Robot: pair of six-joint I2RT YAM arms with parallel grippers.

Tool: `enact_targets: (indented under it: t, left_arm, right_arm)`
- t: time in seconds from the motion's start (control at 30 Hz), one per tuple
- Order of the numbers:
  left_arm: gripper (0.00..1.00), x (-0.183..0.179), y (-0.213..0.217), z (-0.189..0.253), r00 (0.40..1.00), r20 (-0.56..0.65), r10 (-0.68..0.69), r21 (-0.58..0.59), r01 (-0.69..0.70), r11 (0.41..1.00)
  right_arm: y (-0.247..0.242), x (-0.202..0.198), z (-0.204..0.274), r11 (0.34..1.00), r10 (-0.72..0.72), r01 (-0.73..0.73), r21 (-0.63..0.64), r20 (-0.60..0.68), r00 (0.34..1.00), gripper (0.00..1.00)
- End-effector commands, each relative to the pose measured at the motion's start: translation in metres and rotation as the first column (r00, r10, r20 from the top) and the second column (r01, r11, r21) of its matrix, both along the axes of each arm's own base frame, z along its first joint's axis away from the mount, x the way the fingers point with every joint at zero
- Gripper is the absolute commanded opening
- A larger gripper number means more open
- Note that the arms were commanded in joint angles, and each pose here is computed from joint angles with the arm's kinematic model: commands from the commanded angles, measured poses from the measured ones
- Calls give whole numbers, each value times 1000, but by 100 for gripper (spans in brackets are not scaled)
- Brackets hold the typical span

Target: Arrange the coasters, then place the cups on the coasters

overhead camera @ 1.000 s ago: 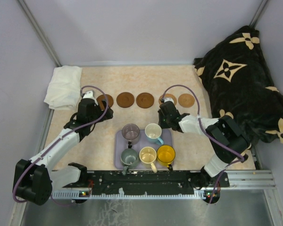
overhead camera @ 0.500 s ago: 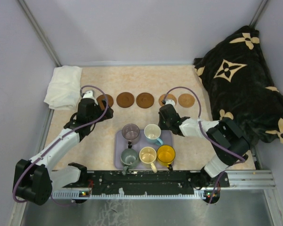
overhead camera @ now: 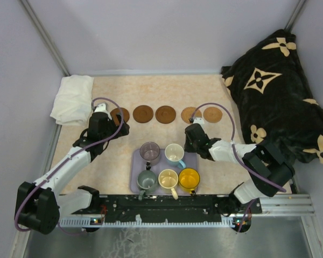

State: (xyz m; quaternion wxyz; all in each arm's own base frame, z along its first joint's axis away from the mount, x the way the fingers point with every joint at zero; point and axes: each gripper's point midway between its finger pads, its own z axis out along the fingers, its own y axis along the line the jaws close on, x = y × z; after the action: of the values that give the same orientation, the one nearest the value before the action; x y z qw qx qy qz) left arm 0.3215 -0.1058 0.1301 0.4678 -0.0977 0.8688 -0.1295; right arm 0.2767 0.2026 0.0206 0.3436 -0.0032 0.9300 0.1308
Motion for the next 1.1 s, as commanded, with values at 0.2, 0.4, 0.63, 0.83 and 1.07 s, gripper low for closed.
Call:
enact_targets:
  t: [0.2, 0.4, 0.63, 0.83, 1.07]
  left_arm:
    - [100, 4, -3, 6, 1000, 24, -5, -4, 5, 1000]
    - [100, 7, -3, 14, 999, 36, -18, 8, 18, 1000]
    - [100, 5, -4, 30, 997, 76, -29, 0, 29, 1000]
    - [100, -7, -10, 38, 991, 100, -88, 4, 88, 996]
    - [100, -41, -38, 62, 960, 186, -211, -16, 218, 976]
  right_arm:
    - [-30, -25, -21, 987, -24, 10, -160, -91, 996, 18]
    - [-34, 22, 22, 963, -89, 98, -250, 44, 995, 18]
    - [-44, 59, 108, 959, -163, 208, -195, 223, 961, 19]
    - [-72, 16, 114, 955, -212, 245, -165, 194, 958, 17]
    - [-101, -81, 94, 963, -239, 248, -104, 88, 967, 14]
